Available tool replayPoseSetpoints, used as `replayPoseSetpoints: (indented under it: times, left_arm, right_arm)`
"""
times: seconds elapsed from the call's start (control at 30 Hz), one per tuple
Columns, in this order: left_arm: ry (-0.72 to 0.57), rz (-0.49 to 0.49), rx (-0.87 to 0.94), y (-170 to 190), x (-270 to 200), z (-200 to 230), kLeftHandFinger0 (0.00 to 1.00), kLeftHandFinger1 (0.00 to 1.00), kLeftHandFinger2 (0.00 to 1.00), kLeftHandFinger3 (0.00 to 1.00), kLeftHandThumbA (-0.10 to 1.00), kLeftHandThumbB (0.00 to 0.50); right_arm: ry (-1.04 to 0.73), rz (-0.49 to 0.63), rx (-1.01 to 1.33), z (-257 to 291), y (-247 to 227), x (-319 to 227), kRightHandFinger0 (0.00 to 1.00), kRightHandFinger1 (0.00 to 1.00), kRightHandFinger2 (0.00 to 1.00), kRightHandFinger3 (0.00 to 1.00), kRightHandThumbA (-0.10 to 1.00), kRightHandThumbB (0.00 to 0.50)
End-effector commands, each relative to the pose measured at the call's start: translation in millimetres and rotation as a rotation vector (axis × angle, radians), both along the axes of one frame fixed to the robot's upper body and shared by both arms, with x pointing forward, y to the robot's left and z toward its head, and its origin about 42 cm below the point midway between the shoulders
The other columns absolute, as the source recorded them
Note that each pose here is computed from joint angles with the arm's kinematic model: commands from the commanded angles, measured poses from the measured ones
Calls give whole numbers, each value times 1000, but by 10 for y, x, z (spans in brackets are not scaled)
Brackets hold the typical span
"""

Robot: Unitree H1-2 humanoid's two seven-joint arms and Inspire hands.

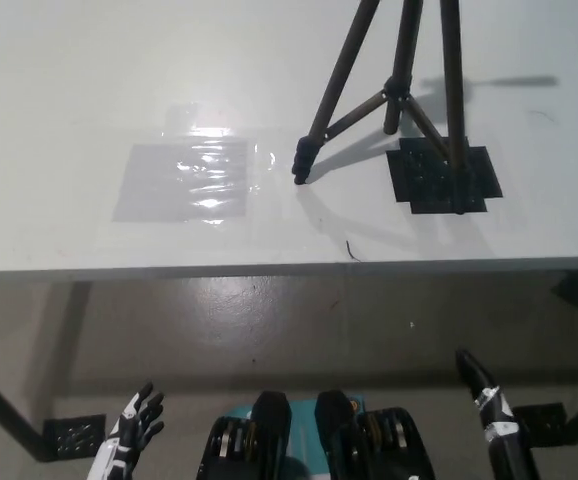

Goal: A tripod lies near the right hand side of the table and the robot grab a leg of the tripod using its right hand and put it up right.

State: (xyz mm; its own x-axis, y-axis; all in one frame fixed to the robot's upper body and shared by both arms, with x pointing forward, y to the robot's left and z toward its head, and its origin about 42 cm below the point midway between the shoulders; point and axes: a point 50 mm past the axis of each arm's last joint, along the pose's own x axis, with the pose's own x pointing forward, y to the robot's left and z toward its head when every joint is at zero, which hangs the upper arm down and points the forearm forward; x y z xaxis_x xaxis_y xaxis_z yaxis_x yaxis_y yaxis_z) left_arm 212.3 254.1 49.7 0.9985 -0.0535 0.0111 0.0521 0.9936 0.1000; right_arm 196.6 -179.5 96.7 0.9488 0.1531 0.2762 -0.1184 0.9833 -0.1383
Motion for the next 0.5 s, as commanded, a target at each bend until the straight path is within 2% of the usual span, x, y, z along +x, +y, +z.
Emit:
replayPoseSetpoints:
  times: [0.0,0.1,0.23,0.27,0.4,0.47]
  left_arm:
    - [-90,-31,-34,-26,185,216,1000,1000,1000,1000,1000,174]
    - [-116,-39,-36,-22,324,287,1000,1000,1000,1000,1000,135]
    - [-140,-52,-30,-34,457,383,1000,1000,1000,1000,1000,148]
    - [-143,-55,-24,-38,465,383,1000,1000,1000,1000,1000,131]
    - [-167,-63,-15,-50,548,444,1000,1000,1000,1000,1000,107]
    - [-164,-71,-14,-64,582,472,1000,1000,1000,1000,1000,110]
  right_arm:
    - [46,72,182,7,79,312,1000,1000,1000,1000,1000,401]
    - [58,76,178,-16,56,462,1000,1000,1000,1000,1000,386]
    - [69,66,202,-30,24,635,1000,1000,1000,1000,1000,384]
    - [79,59,210,-34,19,656,1000,1000,1000,1000,1000,385]
    - [75,52,209,-17,-19,780,1000,1000,1000,1000,1000,295]
    - [73,49,206,-6,-32,820,1000,1000,1000,1000,1000,269]
